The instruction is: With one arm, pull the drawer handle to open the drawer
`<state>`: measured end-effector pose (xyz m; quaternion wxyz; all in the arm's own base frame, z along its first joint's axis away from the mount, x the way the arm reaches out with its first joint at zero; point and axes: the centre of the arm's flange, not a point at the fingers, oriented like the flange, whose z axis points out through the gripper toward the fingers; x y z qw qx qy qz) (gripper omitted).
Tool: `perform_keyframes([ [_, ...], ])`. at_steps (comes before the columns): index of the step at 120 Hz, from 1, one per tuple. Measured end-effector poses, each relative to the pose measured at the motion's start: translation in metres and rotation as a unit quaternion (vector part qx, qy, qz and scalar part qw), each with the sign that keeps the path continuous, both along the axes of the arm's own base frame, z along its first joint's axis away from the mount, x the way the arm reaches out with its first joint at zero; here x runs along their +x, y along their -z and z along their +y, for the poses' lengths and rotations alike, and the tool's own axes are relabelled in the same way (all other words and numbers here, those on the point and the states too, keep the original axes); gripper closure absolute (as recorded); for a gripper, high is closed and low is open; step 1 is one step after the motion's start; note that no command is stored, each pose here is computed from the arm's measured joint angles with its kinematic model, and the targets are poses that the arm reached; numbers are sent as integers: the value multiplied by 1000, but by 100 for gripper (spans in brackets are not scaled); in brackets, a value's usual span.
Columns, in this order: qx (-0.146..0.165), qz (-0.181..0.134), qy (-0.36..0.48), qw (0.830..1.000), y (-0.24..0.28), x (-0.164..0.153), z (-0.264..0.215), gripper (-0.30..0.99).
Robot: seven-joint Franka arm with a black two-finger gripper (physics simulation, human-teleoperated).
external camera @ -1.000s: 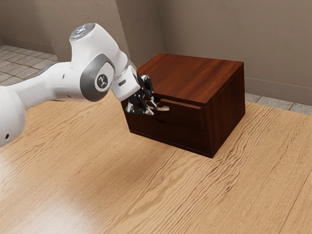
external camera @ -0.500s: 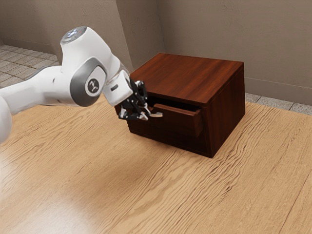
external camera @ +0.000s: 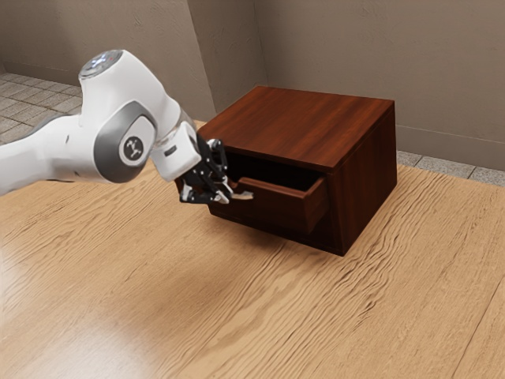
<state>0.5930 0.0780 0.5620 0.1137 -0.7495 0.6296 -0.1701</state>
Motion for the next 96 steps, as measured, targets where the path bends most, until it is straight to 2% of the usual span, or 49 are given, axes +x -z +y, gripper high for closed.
perform_keyframes([
  [96, -3, -3, -2, 1000, -2, -41, -1, 66],
])
